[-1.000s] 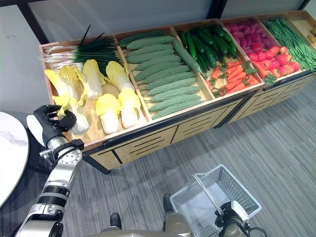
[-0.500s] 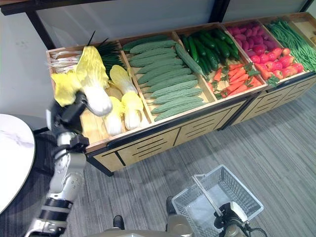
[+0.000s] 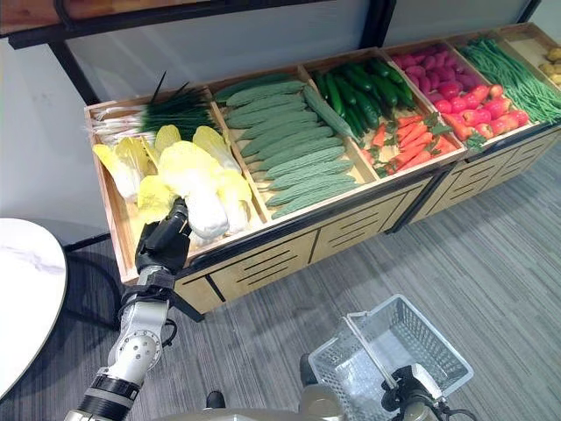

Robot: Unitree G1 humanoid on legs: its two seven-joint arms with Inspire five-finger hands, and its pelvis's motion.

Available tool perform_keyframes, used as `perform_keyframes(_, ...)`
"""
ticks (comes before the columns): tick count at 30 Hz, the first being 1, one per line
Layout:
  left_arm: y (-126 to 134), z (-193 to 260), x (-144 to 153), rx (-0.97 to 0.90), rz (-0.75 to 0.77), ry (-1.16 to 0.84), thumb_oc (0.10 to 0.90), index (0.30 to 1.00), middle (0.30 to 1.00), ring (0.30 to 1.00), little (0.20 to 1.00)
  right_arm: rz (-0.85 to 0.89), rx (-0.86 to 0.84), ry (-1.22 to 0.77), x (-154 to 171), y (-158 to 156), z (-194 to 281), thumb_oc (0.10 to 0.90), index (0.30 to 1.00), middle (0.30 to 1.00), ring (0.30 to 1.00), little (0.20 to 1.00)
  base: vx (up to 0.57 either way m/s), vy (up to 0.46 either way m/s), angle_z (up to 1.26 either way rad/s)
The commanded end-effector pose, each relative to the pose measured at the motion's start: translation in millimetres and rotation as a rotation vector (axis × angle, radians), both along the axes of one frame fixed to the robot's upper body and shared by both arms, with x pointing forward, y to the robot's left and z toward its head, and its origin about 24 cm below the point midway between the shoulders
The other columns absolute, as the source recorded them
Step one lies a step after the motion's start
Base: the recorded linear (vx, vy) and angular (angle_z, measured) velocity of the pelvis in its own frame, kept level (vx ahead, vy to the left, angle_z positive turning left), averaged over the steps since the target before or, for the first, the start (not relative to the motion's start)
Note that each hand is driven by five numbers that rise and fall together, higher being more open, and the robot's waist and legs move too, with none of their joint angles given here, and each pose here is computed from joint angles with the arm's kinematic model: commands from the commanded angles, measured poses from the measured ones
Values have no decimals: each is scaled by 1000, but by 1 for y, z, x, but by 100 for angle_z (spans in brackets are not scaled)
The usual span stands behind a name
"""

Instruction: Get the vegetables into the basket

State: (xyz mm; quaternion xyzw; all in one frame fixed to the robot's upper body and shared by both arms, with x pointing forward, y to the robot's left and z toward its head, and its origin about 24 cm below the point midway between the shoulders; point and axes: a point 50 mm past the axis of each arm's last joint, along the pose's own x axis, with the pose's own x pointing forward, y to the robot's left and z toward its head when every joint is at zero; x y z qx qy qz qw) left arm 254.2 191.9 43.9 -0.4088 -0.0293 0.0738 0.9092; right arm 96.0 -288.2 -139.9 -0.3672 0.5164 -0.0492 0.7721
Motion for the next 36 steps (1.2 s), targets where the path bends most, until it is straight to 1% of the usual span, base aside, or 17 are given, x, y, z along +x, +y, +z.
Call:
perform_keyframes(1, -1, 59, 17, 51, -38, -316, 400, 300, 300, 300, 300, 11, -52, -21, 5, -17, 9, 400, 300, 300, 300, 300, -61, 79, -19)
perform_keyframes(4, -7, 65, 20, 69, -83, -337, 400, 300, 300, 300, 300, -22, -44, 2, -7, -19, 6, 400, 300, 300, 300, 300, -98, 144, -10)
perform_keyframes(7, -10, 68, 21, 71, -97, -351, 400, 300, 300, 300, 300, -31, -42, 12, -12, -20, 6, 400, 300, 300, 300, 300, -147, 164, -11)
perform_keyframes(9, -10, 72, 21, 85, -94, -369, 400, 300, 300, 300, 300, -33, -41, 2, -8, -18, 6, 400, 300, 300, 300, 300, -194, 138, -37)
perform_keyframes(13, -6, 79, 23, 95, -85, -395, 400, 300, 300, 300, 300, -28, -21, -5, -6, -10, 3, 400, 300, 300, 300, 300, -207, 168, -78)
perform_keyframes(19, -8, 82, 21, 104, -95, -395, 400, 300, 300, 300, 300, -76, -44, 34, -19, -17, 2, 400, 300, 300, 300, 300, -48, 36, -86)
perform_keyframes(24, -4, 85, 19, 115, -94, -416, 400, 300, 300, 300, 300, -65, -20, 0, -11, -8, 1, 400, 300, 300, 300, 300, 21, -148, -61)
perform_keyframes(29, -4, 85, 19, 86, -82, -424, 400, 300, 300, 300, 300, -69, -21, -21, -9, -9, 2, 400, 300, 300, 300, 300, 23, -160, -35)
perform_keyframes(34, -9, 81, 19, 62, -98, -412, 400, 300, 300, 300, 300, -97, -50, -38, -11, -18, 6, 400, 300, 300, 300, 300, 18, -217, -17)
perform_keyframes(36, -15, 80, 21, 46, -118, -414, 400, 300, 300, 300, 300, -115, -69, -46, -12, -25, 9, 400, 300, 300, 300, 300, 7, -251, -8)
